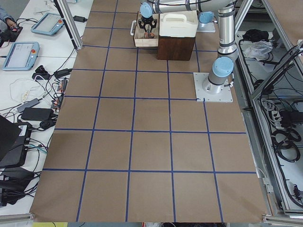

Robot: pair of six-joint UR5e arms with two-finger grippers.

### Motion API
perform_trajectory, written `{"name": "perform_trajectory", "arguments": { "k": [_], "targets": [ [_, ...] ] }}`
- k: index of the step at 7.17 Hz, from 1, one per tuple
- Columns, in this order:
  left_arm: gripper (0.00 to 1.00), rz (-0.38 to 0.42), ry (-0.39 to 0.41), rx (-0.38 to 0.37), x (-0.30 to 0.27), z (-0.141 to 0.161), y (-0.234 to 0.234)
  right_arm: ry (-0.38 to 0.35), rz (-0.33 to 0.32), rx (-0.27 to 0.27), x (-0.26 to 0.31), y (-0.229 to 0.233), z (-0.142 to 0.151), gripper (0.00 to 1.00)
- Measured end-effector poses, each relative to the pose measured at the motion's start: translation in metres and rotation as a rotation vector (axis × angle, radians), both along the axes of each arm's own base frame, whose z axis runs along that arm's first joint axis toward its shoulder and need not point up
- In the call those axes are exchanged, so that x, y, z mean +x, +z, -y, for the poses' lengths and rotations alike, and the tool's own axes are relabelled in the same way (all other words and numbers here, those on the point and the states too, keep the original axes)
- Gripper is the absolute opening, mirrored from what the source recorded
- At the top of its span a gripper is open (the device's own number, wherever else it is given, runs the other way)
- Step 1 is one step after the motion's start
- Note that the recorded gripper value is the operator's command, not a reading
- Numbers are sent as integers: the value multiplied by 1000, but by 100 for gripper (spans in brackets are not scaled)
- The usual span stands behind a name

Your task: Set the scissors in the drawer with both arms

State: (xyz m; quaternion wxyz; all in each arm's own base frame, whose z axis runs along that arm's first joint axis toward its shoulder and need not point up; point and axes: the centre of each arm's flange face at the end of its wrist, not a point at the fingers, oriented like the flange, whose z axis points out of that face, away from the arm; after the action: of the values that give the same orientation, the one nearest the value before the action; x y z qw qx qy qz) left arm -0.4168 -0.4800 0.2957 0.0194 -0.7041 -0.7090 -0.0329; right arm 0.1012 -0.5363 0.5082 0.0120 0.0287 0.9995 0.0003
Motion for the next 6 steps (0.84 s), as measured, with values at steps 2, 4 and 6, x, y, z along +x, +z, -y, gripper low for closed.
{"name": "perform_trajectory", "arguments": {
  "k": [2,4,6],
  "targets": [
    [17,1,3,4,0,0,-3,-38,-8,12,15,-5,-4,100],
    [37,-10,7,13,-2,0,-4,-50,-11,23,18,-10,-10,100],
    [41,-54,7,22,-6,-1,-2,-52,-13,31,18,-14,-12,100]
  ]
}}
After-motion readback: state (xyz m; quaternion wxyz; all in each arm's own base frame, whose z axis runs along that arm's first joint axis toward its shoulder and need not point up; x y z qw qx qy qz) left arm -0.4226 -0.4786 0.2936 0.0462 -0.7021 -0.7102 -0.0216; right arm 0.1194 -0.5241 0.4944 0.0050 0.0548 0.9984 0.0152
